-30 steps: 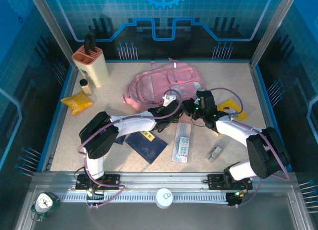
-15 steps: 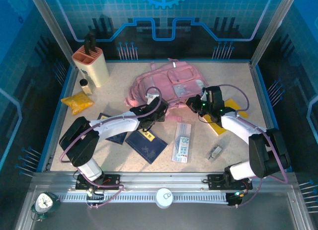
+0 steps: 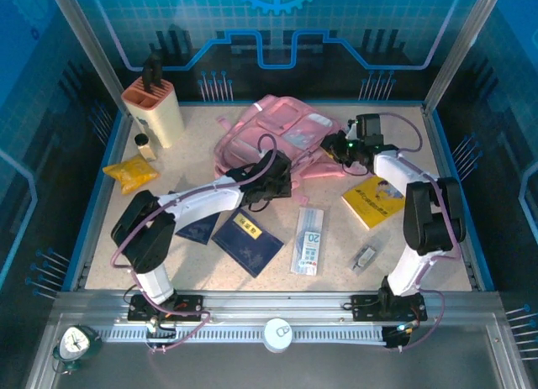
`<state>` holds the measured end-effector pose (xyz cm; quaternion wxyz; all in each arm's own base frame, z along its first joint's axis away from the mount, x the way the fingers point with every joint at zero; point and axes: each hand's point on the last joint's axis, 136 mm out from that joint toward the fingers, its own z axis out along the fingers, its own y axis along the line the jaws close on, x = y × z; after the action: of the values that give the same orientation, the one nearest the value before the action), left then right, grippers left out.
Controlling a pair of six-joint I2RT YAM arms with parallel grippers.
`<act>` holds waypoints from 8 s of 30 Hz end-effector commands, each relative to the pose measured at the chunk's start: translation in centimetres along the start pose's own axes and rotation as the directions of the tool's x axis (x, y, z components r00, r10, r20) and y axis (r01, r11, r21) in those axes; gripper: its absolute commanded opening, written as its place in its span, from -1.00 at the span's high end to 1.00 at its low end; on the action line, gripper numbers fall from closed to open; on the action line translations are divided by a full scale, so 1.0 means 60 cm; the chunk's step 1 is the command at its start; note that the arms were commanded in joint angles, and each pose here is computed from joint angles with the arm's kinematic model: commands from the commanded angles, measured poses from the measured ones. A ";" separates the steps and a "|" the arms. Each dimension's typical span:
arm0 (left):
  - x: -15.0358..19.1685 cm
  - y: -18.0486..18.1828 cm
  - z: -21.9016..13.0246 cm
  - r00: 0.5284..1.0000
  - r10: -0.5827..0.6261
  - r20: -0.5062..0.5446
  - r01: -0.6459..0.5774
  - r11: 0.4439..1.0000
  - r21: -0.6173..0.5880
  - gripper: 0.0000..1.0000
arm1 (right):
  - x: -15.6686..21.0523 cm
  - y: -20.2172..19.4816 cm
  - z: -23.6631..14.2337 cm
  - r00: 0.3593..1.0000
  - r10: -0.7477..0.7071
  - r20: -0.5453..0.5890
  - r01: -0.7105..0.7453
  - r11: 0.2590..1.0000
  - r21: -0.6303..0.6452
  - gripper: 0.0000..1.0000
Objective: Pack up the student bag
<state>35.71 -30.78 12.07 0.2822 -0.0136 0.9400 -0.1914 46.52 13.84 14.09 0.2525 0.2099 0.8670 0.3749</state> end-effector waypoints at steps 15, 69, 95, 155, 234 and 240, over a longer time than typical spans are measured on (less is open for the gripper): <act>-0.028 -0.024 -0.015 0.999 0.033 0.022 -0.034 0.999 0.042 1.00 | 0.187 0.031 -0.043 0.966 0.146 -0.215 -0.164 0.984 -0.066 -0.44; -0.028 -0.020 -0.038 0.989 -0.070 -0.132 0.099 0.969 0.227 1.00 | -0.020 0.021 -0.006 0.994 -0.019 -0.107 0.016 0.999 -0.028 -0.07; 0.005 -0.095 -0.003 0.986 0.038 -0.164 0.016 0.948 0.317 1.00 | 0.193 -0.029 0.024 0.953 0.221 -0.206 -0.238 0.969 -0.064 -0.18; 0.019 -0.044 0.011 0.974 0.096 -0.206 -0.040 0.964 0.261 1.00 | 0.172 -0.025 -0.082 0.996 -0.007 -0.090 0.026 0.977 0.214 -0.39; -0.016 0.009 0.002 0.981 0.052 -0.187 -0.004 0.969 0.247 1.00 | 0.195 -0.002 0.027 0.975 -0.113 -0.194 0.181 0.905 0.384 -0.33; -0.013 0.009 -0.001 0.980 0.068 -0.189 -0.019 0.967 0.252 1.00 | 0.179 -0.018 0.050 0.972 -0.139 -0.189 0.210 0.874 0.438 -0.10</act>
<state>35.67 -28.83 9.86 0.1640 0.0412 0.9452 -0.2792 38.77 21.52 9.34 0.1516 0.1459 0.9596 0.1867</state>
